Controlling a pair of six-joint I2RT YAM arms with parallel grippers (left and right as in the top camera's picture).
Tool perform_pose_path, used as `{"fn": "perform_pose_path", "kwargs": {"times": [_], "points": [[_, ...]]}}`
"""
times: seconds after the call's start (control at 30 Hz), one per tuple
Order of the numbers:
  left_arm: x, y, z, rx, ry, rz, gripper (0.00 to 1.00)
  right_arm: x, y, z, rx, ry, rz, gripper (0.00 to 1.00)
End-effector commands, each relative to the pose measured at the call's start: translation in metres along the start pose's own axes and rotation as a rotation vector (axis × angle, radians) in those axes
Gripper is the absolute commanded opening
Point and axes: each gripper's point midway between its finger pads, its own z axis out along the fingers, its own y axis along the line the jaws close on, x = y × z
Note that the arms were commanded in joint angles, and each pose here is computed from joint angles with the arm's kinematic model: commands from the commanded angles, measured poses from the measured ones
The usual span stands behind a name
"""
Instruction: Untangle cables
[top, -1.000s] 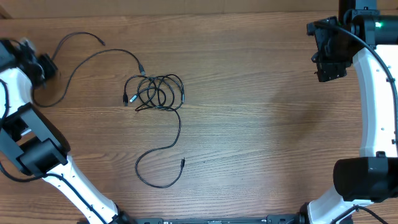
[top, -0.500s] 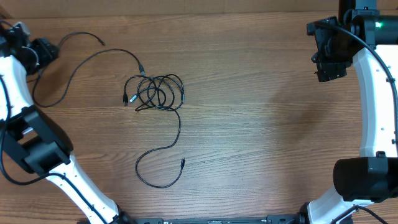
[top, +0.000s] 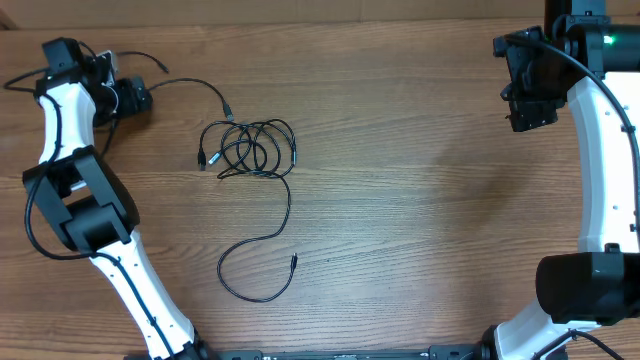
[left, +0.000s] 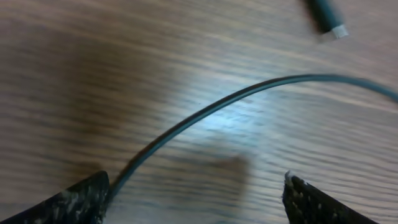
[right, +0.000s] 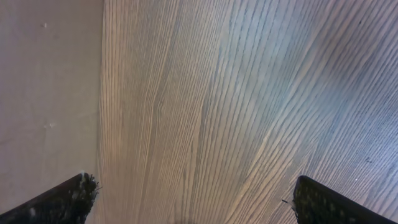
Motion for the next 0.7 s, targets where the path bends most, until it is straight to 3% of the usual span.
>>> {"fn": "perform_pose_path", "kwargs": {"times": [0.0,0.2,0.4,0.47,0.63,0.67], "points": [[0.01,0.028,0.005,-0.106,0.036,0.029,0.84,-0.003,0.001,-0.013,-0.028,-0.024,-0.003,1.0],[0.034,0.045,0.008,-0.104,0.122,0.073,0.79,-0.003,0.001,-0.013,-0.028,-0.024,-0.003,1.0],[0.076,0.058,0.028,-0.081,0.264,0.098,0.61,-0.003,0.001,-0.013,-0.028,-0.024,-0.003,1.0],[0.086,0.062,0.033,-0.076,0.293,0.085,0.49,-0.003,0.001,-0.013,-0.028,-0.024,-0.003,1.0],[0.106,0.07,0.041,-0.065,0.35,0.042,0.04,-0.003,0.001,-0.013,-0.028,-0.024,-0.003,1.0],[0.106,0.071,0.041,-0.068,0.349,0.026,0.04,-0.003,0.001,-0.013,-0.028,-0.024,-0.003,1.0]]}}
